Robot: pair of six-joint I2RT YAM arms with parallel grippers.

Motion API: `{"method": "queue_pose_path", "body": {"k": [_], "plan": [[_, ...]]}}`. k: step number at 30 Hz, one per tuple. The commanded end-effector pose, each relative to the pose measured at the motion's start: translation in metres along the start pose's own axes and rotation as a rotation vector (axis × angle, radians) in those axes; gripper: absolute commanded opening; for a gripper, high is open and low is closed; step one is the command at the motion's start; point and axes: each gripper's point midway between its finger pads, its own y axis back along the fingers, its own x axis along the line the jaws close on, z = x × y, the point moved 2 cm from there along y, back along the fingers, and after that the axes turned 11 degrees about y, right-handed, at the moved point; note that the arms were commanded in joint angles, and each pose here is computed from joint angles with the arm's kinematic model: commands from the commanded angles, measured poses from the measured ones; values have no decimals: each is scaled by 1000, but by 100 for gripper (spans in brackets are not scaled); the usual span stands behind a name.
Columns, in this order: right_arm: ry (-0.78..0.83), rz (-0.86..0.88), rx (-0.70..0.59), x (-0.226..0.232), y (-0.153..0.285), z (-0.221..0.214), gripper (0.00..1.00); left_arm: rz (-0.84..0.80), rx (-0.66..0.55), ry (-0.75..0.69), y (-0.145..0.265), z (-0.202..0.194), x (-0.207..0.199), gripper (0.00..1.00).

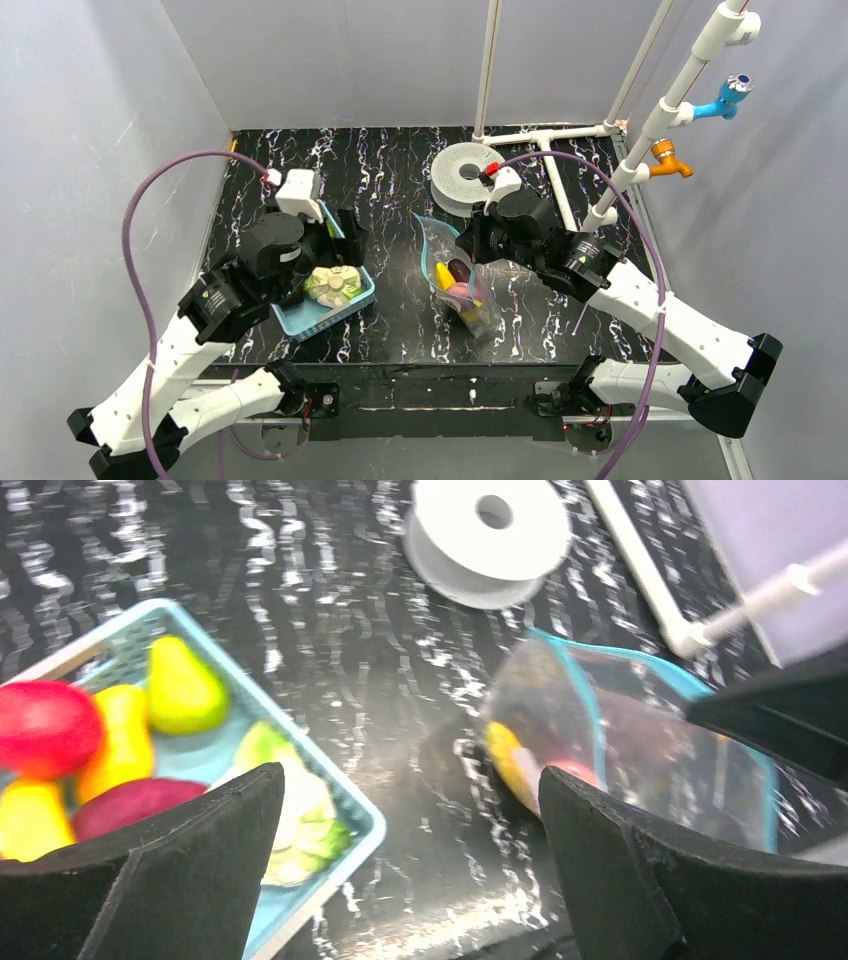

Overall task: Place the food in the zip-top bag and seal the zipper
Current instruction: Pick up the fake fruit from the bin.

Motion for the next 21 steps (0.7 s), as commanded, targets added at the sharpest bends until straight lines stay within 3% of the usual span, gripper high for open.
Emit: {"method": "queue_pose_path", "body": {"k": [1, 11, 21], "plan": [[9, 7, -61, 3, 3, 18, 1, 316, -111, -8, 8, 0, 60, 98], [8, 7, -58, 2, 3, 15, 1, 626, -109, -132, -5, -30, 120, 98], [8, 2, -54, 1, 4, 13, 1, 806, 49, 39, -25, -47, 181, 98]]}}
